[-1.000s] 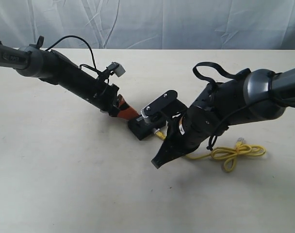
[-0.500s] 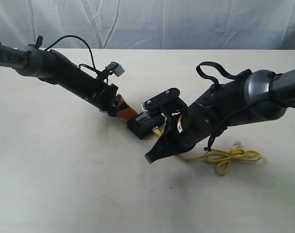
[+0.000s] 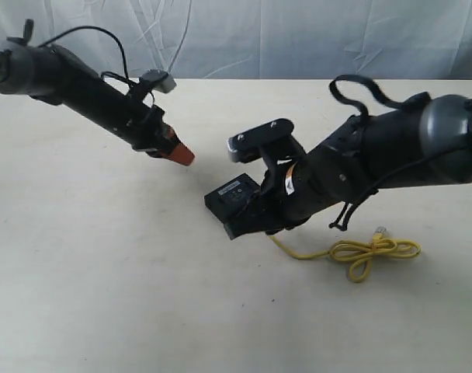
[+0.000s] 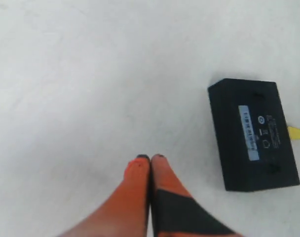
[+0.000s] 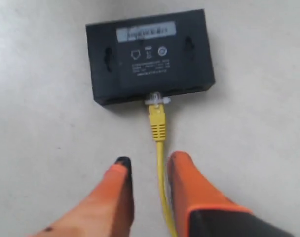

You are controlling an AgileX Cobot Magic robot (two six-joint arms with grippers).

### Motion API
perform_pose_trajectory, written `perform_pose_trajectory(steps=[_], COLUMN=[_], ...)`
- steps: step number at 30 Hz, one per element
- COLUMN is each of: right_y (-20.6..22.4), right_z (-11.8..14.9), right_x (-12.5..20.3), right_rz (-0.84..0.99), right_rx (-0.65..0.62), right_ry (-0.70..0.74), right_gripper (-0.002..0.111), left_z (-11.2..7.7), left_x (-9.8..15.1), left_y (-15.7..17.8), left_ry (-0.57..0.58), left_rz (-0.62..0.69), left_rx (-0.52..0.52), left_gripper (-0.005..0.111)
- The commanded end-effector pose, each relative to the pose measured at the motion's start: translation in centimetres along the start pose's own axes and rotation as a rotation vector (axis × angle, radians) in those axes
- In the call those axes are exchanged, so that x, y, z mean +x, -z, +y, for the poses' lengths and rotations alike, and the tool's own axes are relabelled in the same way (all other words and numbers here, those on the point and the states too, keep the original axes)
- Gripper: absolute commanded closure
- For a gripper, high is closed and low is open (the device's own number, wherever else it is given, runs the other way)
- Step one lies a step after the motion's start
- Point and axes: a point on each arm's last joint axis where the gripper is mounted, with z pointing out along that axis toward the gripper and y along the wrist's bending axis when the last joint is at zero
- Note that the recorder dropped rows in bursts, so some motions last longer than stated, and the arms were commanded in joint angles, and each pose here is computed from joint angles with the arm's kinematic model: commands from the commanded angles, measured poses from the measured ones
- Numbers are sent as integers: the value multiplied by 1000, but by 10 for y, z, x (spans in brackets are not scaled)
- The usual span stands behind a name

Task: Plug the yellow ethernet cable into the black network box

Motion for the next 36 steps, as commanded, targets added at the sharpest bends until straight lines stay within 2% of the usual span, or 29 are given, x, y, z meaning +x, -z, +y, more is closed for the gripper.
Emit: perform_pose_trajectory(steps=[1,5,9,14,20,23,26,31,36], right_y=[40,69,98,139,171,179,189,200,203], right_z=[-13,-31,-54,-73,-70,-67,-65,-62,-62], right_x=[-6,0,13,37,67,78,86,87,88], right_rz=[-12,-15,-81,-195,-387,-506,-535,-597,-610], right_rx=[14,20,40,86,114,128,132,115,114], right_ry=[-175,-311,-418,-489,-444,-387,-378,-395,-393], right_gripper=[109,108,109,109,109,109,109,109,109], left_z=[-9,-34,-82,-142,-199,-215,-225,-238,-241], left_x=[-12,-12,-1,35,86,104,114,117,117], left_y=[64,108,150,185,202,203,205,212,215], left_ry=[189,271,248,188,142,126,112,83,74], left_rz=[52,3,-132,-279,-371,-393,-412,-453,-468], left_rx=[-218,-417,-548,-679,-729,-737,-741,-751,-756], left_gripper=[107,107,107,107,107,107,107,107,107])
